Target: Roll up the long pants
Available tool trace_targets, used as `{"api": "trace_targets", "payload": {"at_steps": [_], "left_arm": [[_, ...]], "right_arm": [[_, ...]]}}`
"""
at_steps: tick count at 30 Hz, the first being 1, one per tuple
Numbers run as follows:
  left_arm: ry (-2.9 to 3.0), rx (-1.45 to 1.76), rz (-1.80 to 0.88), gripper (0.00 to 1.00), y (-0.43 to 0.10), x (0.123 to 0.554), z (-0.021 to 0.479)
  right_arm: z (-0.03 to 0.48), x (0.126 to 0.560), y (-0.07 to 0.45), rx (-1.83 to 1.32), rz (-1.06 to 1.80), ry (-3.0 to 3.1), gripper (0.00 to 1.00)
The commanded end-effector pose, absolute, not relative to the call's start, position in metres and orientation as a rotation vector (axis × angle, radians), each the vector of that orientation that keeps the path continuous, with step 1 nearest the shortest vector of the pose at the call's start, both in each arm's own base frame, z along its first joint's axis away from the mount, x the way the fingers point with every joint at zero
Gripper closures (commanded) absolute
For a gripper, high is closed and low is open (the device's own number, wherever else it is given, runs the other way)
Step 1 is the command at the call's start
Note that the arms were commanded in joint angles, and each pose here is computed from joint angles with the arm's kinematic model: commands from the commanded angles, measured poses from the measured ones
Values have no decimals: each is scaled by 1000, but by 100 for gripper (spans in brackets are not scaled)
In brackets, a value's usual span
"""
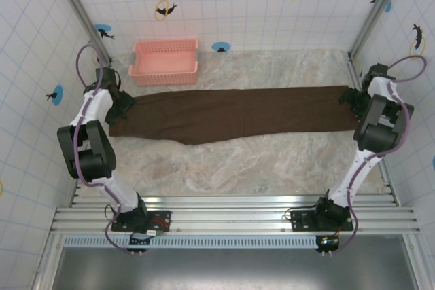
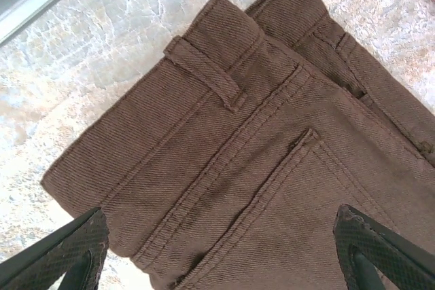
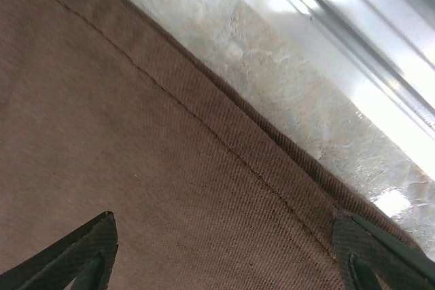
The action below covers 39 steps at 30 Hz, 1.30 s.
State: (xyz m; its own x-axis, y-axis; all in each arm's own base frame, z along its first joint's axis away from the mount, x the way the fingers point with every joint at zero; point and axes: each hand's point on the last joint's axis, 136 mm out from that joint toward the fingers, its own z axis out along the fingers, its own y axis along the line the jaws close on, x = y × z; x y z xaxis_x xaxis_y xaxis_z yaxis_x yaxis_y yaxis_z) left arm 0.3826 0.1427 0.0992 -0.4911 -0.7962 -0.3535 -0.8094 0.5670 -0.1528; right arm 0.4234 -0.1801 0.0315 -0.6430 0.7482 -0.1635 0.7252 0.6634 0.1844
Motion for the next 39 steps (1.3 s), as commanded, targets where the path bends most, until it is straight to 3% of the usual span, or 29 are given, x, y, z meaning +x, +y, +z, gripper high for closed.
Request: {"api": "trace_targets", "payload": {"at_steps": [1, 7, 9, 11, 13, 14, 17, 25, 32, 39], "left_arm": [[2419, -1338, -2, 14, 137, 378, 95], [2431, -1314, 7, 14, 136, 371, 100], [2429, -1305, 7, 14, 135, 370, 103], [2428, -1295, 11, 14, 135, 368, 106], [2431, -1288, 21, 14, 135, 364, 108], [2432, -1285, 25, 14, 135, 363, 109], [2438, -1266, 28, 14, 134, 359, 114], [2447, -1190, 59, 14, 132, 346, 129], [2468, -1131, 49, 15, 131, 351, 139], [2468, -1083, 11, 15, 127, 357, 151]], "right_arm": [[6, 407, -167, 1215, 195, 2772, 17], [0, 404, -159, 1202, 238, 2817, 24], [-2, 403, -156, 1192, 255, 2826, 33], [-3, 404, -154, 1182, 276, 2830, 50], [-2, 404, -152, 1167, 287, 2837, 97], [-1, 403, -152, 1160, 279, 2839, 100], [20, 400, -156, 1106, 152, 2808, 100], [140, 380, -165, 847, -373, 2647, 100], [137, 368, -169, 837, -440, 2695, 100], [174, 347, -175, 817, -600, 2610, 100]]}}
